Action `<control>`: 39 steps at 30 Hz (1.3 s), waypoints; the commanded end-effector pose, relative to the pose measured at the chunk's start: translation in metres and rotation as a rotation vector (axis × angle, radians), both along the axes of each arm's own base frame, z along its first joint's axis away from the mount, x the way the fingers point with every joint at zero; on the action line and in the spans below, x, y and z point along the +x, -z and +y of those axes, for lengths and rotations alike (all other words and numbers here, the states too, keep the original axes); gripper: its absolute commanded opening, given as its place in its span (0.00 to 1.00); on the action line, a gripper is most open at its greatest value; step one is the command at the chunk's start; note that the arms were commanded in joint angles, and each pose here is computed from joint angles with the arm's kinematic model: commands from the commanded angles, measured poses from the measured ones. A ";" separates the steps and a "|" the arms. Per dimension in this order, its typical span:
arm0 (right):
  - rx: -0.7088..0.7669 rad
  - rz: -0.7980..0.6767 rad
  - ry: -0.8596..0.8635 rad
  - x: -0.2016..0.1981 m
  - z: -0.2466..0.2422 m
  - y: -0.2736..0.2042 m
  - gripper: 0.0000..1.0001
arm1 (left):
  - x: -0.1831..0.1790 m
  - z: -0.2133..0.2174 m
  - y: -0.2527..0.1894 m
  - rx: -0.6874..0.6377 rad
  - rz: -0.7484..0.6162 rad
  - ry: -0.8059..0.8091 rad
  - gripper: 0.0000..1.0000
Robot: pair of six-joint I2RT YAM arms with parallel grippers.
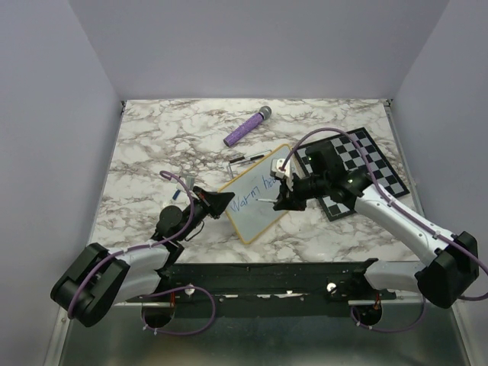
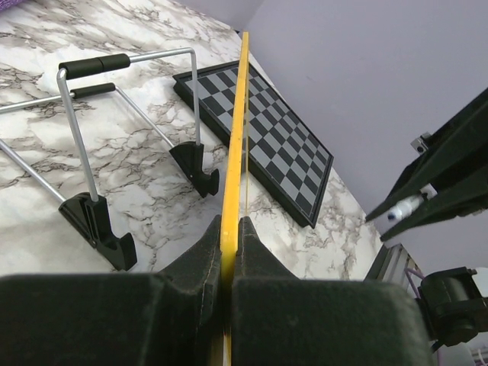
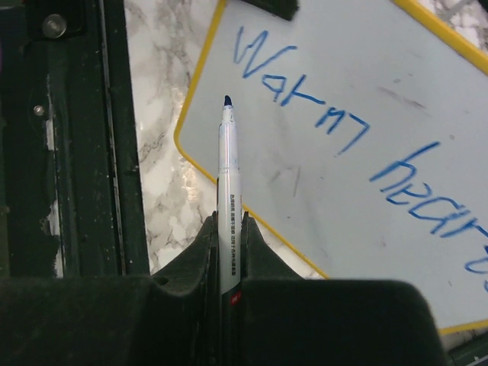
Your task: Write a sentence on the whiteboard
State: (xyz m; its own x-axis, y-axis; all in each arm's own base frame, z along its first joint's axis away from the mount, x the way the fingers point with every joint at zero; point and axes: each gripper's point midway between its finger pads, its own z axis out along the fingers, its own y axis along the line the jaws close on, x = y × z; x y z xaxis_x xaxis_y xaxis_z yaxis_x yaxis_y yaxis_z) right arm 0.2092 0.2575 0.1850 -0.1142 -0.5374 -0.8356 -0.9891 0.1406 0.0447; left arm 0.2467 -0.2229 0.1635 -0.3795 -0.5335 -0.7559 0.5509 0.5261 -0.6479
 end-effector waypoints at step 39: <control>-0.127 -0.055 -0.088 -0.021 0.007 0.043 0.00 | -0.004 0.008 0.003 0.013 -0.003 -0.029 0.00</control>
